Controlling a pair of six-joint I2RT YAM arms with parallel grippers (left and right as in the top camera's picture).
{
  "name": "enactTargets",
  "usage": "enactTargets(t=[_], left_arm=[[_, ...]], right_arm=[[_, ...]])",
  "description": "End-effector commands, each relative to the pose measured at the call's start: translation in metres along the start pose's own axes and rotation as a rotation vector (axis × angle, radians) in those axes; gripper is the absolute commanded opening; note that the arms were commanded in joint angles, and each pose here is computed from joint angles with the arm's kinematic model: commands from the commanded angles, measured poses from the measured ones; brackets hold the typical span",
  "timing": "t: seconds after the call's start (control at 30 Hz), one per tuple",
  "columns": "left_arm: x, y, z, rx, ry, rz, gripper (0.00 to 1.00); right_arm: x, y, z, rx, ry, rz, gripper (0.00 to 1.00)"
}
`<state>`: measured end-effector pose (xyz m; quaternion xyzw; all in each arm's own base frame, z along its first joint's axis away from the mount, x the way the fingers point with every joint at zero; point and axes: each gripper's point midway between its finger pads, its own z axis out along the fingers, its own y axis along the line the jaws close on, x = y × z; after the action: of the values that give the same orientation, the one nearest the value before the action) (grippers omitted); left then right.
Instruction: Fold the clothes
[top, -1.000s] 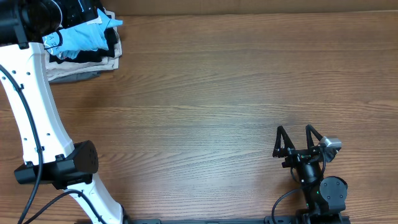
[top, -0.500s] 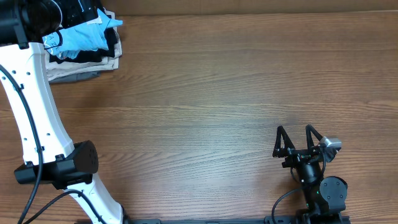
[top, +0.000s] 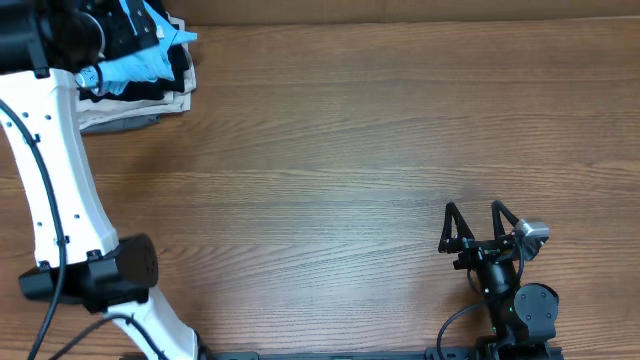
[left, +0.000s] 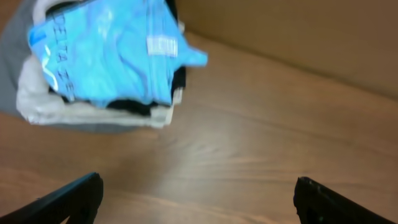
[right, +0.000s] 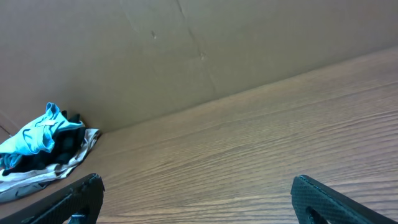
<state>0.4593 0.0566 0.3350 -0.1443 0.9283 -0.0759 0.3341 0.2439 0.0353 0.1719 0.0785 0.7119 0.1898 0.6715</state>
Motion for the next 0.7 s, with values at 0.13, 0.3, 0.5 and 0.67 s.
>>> enactTargets(t=[0.13, 0.3, 0.5, 0.67], left_arm=[[0.063, -0.011, -0.009, -0.039, -0.135, 0.149, 1.00], [0.118, -0.001, -0.006, 0.001, -0.272, 0.182, 1.00], [0.175, 0.011, -0.009, 0.063, -0.508, 0.198, 1.00], [0.208, 0.021, -0.008, 0.101, -0.668, 0.195, 1.00]], right_arm=[[0.002, 0.001, 0.000, -0.011, -0.002, 0.000, 1.00], [0.002, 0.001, 0.000, -0.011, -0.002, 0.000, 1.00], [0.002, 0.001, 0.000, -0.011, -0.002, 0.000, 1.00], [0.002, 0.001, 0.000, -0.011, -0.002, 0.000, 1.00]])
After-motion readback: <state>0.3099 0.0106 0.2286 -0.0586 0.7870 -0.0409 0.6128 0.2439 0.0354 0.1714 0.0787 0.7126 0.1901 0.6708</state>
